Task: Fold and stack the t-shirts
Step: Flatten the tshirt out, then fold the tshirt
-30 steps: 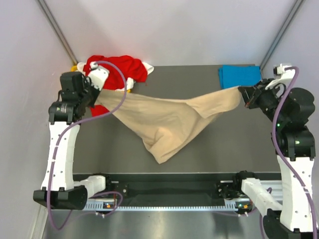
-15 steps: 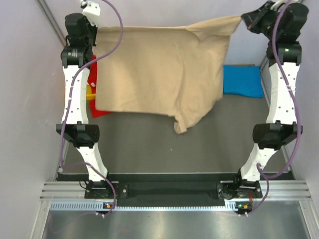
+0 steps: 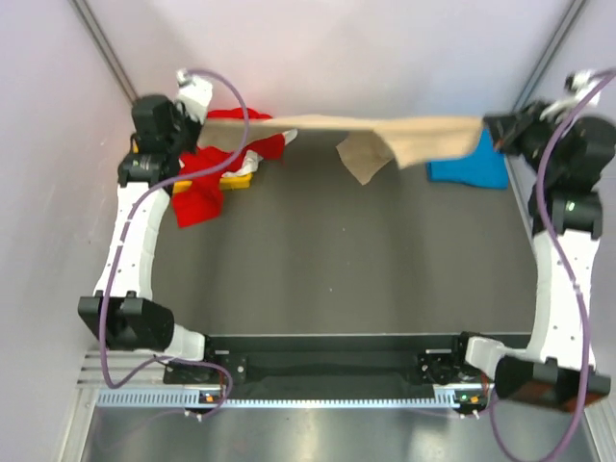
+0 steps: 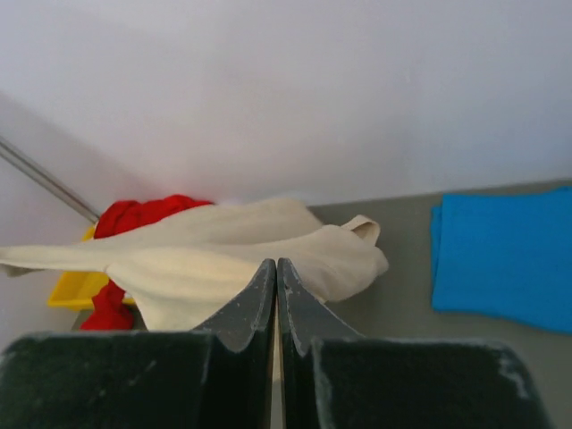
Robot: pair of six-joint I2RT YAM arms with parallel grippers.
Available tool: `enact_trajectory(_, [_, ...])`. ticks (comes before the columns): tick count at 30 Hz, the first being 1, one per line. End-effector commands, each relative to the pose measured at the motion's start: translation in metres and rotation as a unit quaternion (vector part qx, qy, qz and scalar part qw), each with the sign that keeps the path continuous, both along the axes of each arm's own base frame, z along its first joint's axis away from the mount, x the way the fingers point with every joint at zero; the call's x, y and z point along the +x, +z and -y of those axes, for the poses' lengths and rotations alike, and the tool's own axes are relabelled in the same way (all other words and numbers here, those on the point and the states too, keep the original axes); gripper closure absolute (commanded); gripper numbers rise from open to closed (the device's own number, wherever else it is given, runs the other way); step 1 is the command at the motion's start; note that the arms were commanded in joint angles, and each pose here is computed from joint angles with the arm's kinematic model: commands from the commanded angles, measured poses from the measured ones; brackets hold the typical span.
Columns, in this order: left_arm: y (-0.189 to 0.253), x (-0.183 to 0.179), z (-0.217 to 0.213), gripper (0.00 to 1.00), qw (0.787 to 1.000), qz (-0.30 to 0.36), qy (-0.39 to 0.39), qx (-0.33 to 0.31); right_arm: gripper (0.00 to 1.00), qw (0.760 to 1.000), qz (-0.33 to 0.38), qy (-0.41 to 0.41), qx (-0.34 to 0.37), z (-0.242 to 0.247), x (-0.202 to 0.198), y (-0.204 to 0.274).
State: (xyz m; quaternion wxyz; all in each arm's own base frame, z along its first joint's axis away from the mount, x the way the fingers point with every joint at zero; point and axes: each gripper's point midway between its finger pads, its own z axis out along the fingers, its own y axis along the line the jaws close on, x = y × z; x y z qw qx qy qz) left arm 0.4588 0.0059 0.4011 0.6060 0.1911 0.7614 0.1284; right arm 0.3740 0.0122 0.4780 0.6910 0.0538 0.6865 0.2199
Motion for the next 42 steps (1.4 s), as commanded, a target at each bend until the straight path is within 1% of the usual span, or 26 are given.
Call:
enact_trajectory(1, [-0.061, -0.032, 0.010, 1.00, 0.996, -0.062, -0.057, 0.022, 1.00, 0.998, -0.059, -0.036, 0.008, 0.011, -0.022, -0.073])
enact_trajectory(2, [-0.064, -0.051, 0.013, 1.00, 0.995, -0.063, -0.071, 0.026, 1.00, 0.995, -0.086, -0.037, 0.016, 0.008, -0.038, -0.113])
enact_trajectory(3, [-0.104, -0.066, 0.021, 1.00, 0.989, -0.108, -0.096, 0.024, 1.00, 0.994, -0.102, -0.032, 0.019, 0.004, -0.046, -0.132])
enact_trajectory(4, [-0.124, -0.083, 0.025, 1.00, 0.983, -0.139, -0.119, 0.033, 1.00, 0.993, -0.117, -0.030, 0.018, 0.002, -0.055, -0.149])
enact_trajectory(5, [-0.131, -0.104, 0.030, 1.00, 0.978, -0.150, -0.138, 0.037, 1.00, 0.988, -0.152, -0.030, 0.016, -0.001, -0.071, -0.178])
enact_trajectory(6, [-0.163, -0.124, 0.038, 1.00, 0.967, -0.189, -0.168, 0.030, 1.00, 0.986, -0.166, -0.026, 0.017, -0.003, -0.080, -0.190])
enact_trajectory(7, [-0.176, -0.137, 0.040, 1.00, 0.960, -0.205, -0.187, 0.043, 1.00, 0.981, -0.194, -0.018, 0.023, -0.008, -0.089, -0.214])
enact_trajectory(8, [-0.192, -0.163, 0.040, 1.00, 0.949, -0.244, -0.197, 0.044, 1.00, 0.979, -0.203, -0.009, 0.025, -0.014, -0.103, -0.223])
enact_trajectory(9, [-0.215, -0.179, 0.038, 1.00, 0.936, -0.279, -0.206, 0.054, 1.00, 0.973, -0.228, 0.006, 0.034, -0.021, -0.112, -0.245])
enact_trajectory(12, [-0.264, -0.228, 0.029, 1.00, 0.902, -0.376, -0.204, 0.059, 1.00, 0.961, -0.272, 0.016, 0.049, -0.030, -0.138, -0.274])
enact_trajectory(15, [-0.294, -0.269, 0.021, 1.00, 0.870, -0.438, -0.213, 0.078, 1.00, 0.949, -0.303, 0.032, 0.076, -0.042, -0.158, -0.299])
enact_trajectory(19, [-0.306, -0.298, 0.010, 1.00, 0.839, -0.485, -0.224, 0.109, 1.00, 0.946, -0.314, 0.027, 0.083, -0.043, -0.168, -0.308])
enact_trajectory(21, [-0.305, -0.295, 0.003, 1.00, 0.837, -0.489, -0.211, 0.123, 1.00, 0.946, -0.312, 0.018, 0.082, -0.040, -0.164, -0.310])
enact_trajectory(22, [-0.306, -0.278, 0.001, 1.00, 0.851, -0.473, -0.193, 0.124, 1.00, 0.943, -0.320, 0.020, 0.088, -0.040, -0.159, -0.317])
enact_trajectory(23, [-0.307, -0.267, -0.004, 1.00, 0.859, -0.464, -0.175, 0.128, 1.00, 0.952, -0.291, 0.025, 0.093, -0.040, -0.144, -0.309])
enact_trajectory(25, [-0.306, -0.223, -0.010, 1.00, 0.889, -0.425, -0.123, 0.122, 1.00, 0.954, -0.278, 0.044, 0.108, -0.043, -0.128, -0.312])
enact_trajectory(26, [-0.304, -0.208, -0.011, 1.00, 0.897, -0.413, -0.107, 0.119, 1.00, 0.957, -0.265, 0.044, 0.111, -0.039, -0.107, -0.312])
enact_trajectory(27, [-0.292, -0.187, -0.014, 1.00, 0.908, -0.393, -0.086, 0.117, 1.00, 0.958, -0.264, 0.043, 0.107, -0.036, -0.098, -0.315])
enact_trajectory(28, [-0.297, -0.170, -0.013, 1.00, 0.910, -0.396, -0.071, 0.098, 1.00, 0.957, -0.270, 0.029, 0.099, -0.028, -0.081, -0.322])
enact_trajectory(29, [-0.285, -0.152, -0.012, 1.00, 0.919, -0.377, -0.067, 0.093, 1.00, 0.959, -0.268, 0.025, 0.089, -0.023, -0.071, -0.325])
enact_trajectory(31, [-0.292, -0.136, -0.003, 1.00, 0.917, -0.381, -0.086, 0.076, 1.00, 0.957, -0.274, 0.033, 0.089, -0.023, -0.050, -0.334])
enact_trajectory(33, [-0.285, -0.116, 0.005, 1.00, 0.924, -0.363, -0.101, 0.065, 1.00, 0.957, -0.273, 0.054, 0.085, -0.029, -0.036, -0.336])
enact_trajectory(34, [-0.293, -0.111, 0.009, 1.00, 0.920, -0.372, -0.105, 0.061, 1.00, 0.955, -0.280, 0.064, 0.078, -0.034, -0.025, -0.339])
enact_trajectory(35, [-0.288, -0.099, 0.008, 1.00, 0.925, -0.360, -0.103, 0.062, 1.00, 0.955, -0.282, 0.068, 0.067, -0.036, -0.019, -0.342])
enact_trajectory(39, [-0.300, -0.080, 0.001, 1.00, 0.924, -0.368, -0.078, 0.066, 1.00, 0.953, -0.298, 0.032, 0.044, -0.020, 0.006, -0.350])
enact_trajectory(42, [-0.311, -0.075, 0.000, 1.00, 0.920, -0.381, -0.071, 0.064, 1.00, 0.954, -0.294, 0.036, 0.038, -0.020, 0.021, -0.346])
